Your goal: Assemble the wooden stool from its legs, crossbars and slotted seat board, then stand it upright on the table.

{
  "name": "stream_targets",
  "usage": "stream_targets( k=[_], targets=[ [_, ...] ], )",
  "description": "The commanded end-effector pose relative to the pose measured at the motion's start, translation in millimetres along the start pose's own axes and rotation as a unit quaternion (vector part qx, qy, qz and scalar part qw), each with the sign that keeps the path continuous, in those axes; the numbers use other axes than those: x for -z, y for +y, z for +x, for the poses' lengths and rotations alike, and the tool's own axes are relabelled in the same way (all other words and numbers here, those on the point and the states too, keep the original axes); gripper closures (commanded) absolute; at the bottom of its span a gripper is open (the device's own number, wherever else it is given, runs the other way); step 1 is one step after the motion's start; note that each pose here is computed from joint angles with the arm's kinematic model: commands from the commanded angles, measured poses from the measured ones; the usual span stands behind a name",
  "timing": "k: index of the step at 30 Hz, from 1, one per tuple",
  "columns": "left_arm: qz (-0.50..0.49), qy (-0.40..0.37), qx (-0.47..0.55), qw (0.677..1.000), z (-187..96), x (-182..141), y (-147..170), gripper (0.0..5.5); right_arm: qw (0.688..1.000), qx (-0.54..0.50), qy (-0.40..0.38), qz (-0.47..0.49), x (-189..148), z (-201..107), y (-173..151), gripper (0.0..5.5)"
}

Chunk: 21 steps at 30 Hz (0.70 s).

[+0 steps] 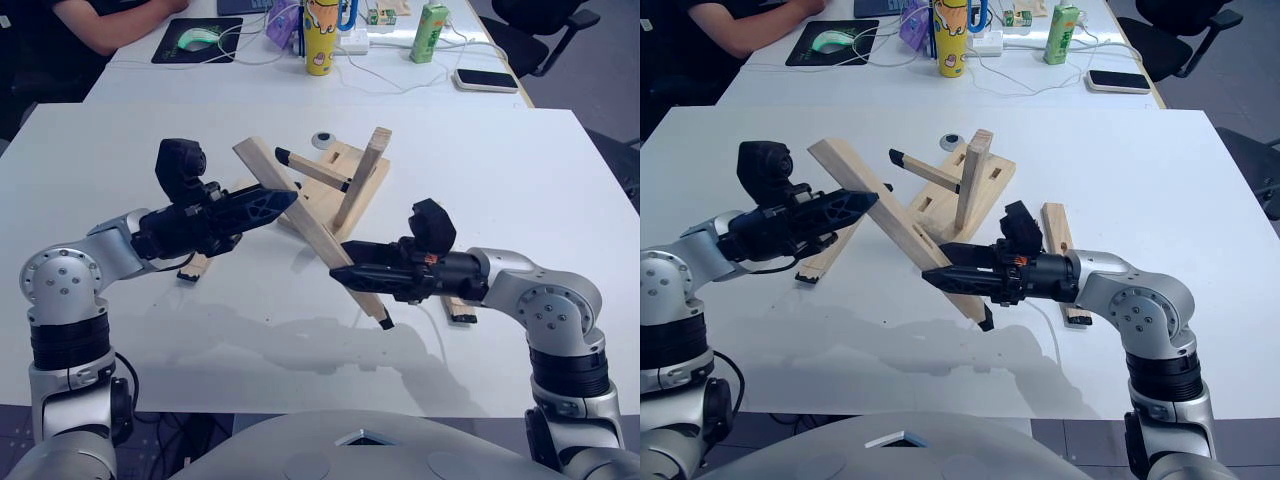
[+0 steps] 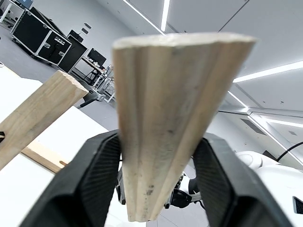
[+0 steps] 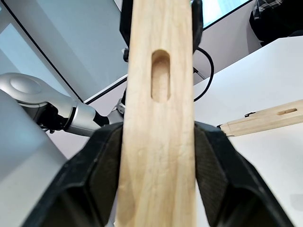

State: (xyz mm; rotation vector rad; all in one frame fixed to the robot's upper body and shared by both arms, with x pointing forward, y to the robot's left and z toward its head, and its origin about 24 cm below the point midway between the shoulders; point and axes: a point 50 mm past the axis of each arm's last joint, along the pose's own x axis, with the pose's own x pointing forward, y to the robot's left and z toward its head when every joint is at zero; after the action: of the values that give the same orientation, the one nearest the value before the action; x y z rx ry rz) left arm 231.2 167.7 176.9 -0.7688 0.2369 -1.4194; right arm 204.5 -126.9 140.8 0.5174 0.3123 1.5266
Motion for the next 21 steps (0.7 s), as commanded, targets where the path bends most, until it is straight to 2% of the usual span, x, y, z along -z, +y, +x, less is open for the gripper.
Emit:
stream_targets(
  k=[1, 4, 5, 13, 17, 21],
  targets=[
    [0.005, 0.007, -0.017, 1.000, -4, -1, 2, 3.32, 1.000, -0.005, 0.002, -0.007, -1, 0, 2, 3.43],
    [0.005, 0.005, -0.022, 1.000, -6, 0, 3, 3.33, 1.000, -0.001, 0.002, -0.004, -1, -1, 1, 3.43],
    [0.005, 0.006, -0.026, 1.000, -7, 0, 3, 3.33, 1.000, -0.002, 0.000, -0.002, -1, -2, 1, 3.07],
    [0.004, 0.000, -0.038, 0.999, -12, 5, 6, 3.41, 1.000, 0.010, -0.007, 0.000, -4, -9, -3, 1.92],
    [0.016, -0.007, -0.063, 0.998, -21, 3, 7, 3.41, 0.993, 0.096, 0.044, -0.046, 3, -23, -19, 1.36],
    [0.027, -0.018, -0.087, 0.996, -31, 1, 6, 3.41, 0.966, 0.205, 0.105, -0.118, 14, -31, -46, 1.33]
  ],
)
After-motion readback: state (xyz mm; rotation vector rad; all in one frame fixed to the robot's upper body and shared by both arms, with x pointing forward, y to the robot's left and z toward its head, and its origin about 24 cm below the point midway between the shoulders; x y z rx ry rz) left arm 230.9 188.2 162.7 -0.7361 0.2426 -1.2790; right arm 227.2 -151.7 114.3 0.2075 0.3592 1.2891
